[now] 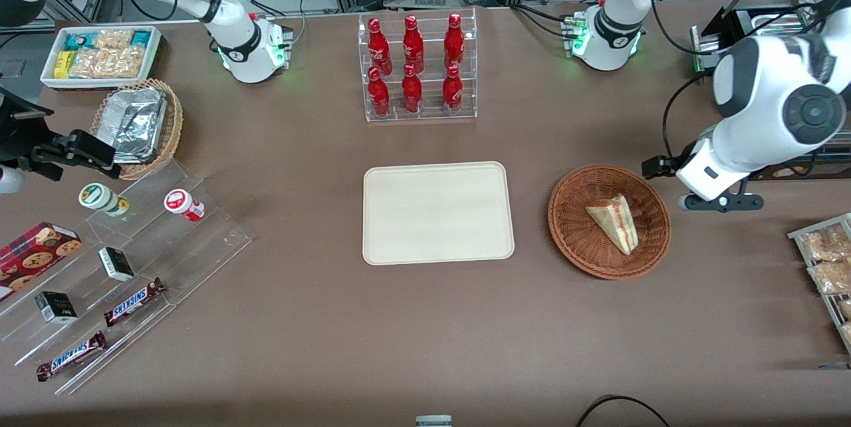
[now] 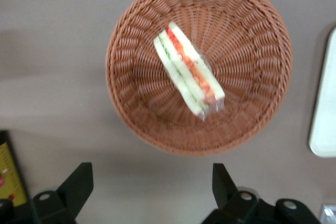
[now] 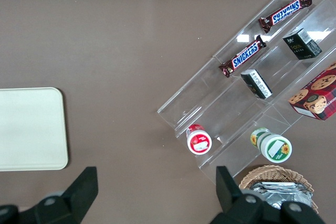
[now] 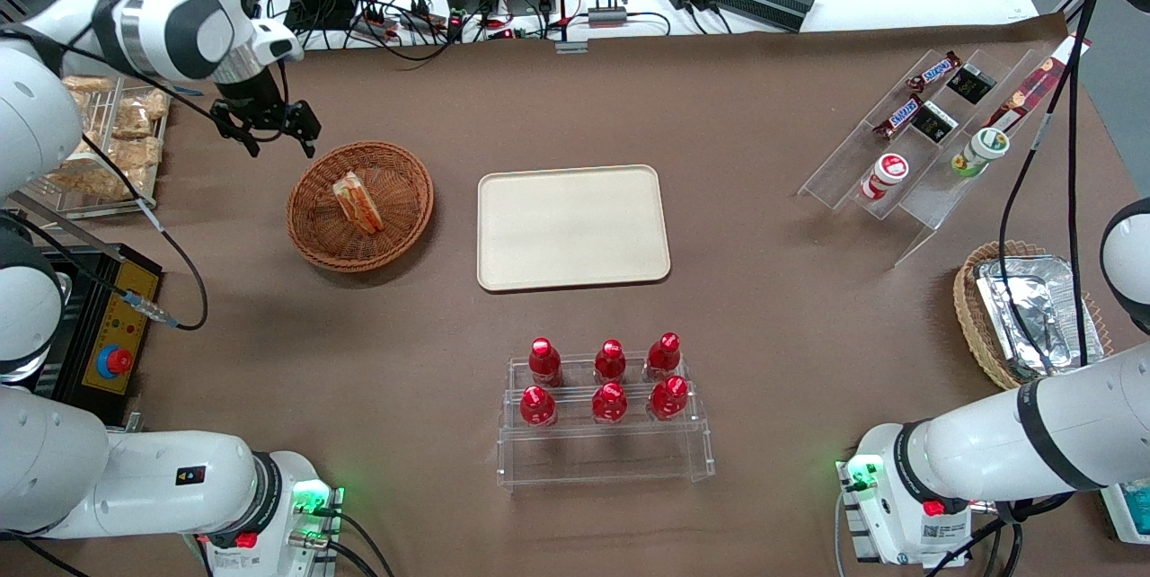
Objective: Place sandwich from basket to tray
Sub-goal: 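Move the left gripper over the wrapped sandwich in the wicker basket, then lower the left gripper and close it on the wrapped sandwich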
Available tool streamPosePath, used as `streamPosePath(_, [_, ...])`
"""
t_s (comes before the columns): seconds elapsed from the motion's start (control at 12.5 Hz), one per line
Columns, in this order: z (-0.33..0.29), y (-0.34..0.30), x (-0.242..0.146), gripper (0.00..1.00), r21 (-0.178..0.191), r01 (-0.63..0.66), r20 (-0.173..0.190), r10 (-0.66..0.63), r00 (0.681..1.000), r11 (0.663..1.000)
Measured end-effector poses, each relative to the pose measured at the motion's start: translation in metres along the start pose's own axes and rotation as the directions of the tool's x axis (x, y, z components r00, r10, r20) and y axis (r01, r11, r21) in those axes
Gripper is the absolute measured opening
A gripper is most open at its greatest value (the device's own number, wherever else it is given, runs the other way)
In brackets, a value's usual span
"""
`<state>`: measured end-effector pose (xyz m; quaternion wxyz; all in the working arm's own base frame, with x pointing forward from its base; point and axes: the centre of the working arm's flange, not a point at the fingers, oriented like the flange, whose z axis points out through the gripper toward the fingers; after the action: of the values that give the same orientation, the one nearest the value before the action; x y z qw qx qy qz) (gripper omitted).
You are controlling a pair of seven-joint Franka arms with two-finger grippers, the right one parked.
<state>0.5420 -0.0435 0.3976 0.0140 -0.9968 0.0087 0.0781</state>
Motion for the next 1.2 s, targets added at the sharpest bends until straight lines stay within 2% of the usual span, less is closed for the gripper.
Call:
streamPosePath(0.24, [0.037,0.006,-0.003,1.00,-0.015,0.129,-0.064,-0.130,0.989,0.992])
streamPosePath(0.4, [0.048,0.024,-0.006,1.00,-0.038,0.291,-0.088,-0.293,0.952,0.956])
streamPosePath(0.72, [0.060,0.041,-0.003,1.00,-0.078,0.516,-0.092,-0.521,0.848,0.853])
streamPosePath(0.88, [0.070,0.045,0.002,1.00,-0.092,0.571,-0.088,-0.578,0.811,0.815])
streamPosePath(1.04, [0.082,0.048,0.006,1.00,-0.109,0.640,-0.080,-0.648,0.757,0.761])
streamPosePath(1.2, [0.094,0.054,0.009,1.00,-0.112,0.671,-0.067,-0.679,0.731,0.733])
